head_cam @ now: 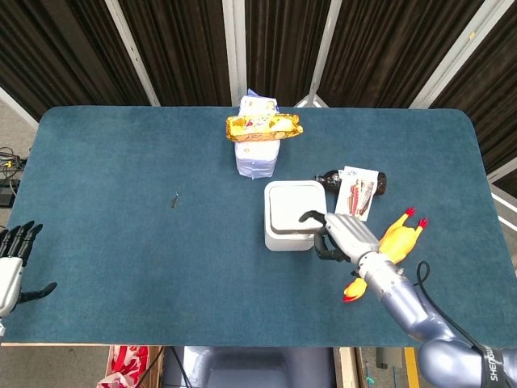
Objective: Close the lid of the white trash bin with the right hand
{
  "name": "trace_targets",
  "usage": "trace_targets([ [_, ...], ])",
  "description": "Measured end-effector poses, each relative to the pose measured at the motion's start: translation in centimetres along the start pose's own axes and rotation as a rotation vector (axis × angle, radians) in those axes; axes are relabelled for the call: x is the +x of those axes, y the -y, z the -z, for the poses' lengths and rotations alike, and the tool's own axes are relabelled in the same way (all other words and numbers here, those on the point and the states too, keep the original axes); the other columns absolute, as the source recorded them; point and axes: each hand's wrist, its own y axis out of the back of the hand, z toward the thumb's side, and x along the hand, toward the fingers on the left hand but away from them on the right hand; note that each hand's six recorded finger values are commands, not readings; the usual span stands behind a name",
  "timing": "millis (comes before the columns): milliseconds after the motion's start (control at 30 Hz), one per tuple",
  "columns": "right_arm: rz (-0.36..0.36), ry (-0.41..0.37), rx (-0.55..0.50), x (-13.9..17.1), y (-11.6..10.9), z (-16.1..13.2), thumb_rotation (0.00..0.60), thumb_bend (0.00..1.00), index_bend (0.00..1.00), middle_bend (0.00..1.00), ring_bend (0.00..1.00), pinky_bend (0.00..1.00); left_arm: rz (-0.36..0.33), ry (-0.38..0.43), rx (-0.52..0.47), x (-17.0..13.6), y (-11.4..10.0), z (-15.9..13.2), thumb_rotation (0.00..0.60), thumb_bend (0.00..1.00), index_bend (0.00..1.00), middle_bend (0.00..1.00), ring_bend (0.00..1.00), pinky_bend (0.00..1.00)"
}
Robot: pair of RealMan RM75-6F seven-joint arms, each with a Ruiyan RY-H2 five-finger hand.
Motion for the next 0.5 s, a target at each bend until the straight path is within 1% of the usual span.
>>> trace_targets([
  [167,-0.016,0.008,-0.003,0.1,1.1,0.6,0.600,0.76,0.24,0.78,0.91,0.89,0.002,0.002,0.001,0.0,0.0,-0.1,0.600,0.00,0.00,0.00,0.00,0.00],
  [500,-0.043,0.020,-0.003,-0.1,2.5,1.3,0.600,0.76,0.24,0.78,0.91,0.89,0.002,0.000,0.002,0.0,0.0,0.0,0.600,0.00,0.00,0.00,0.00,0.00],
])
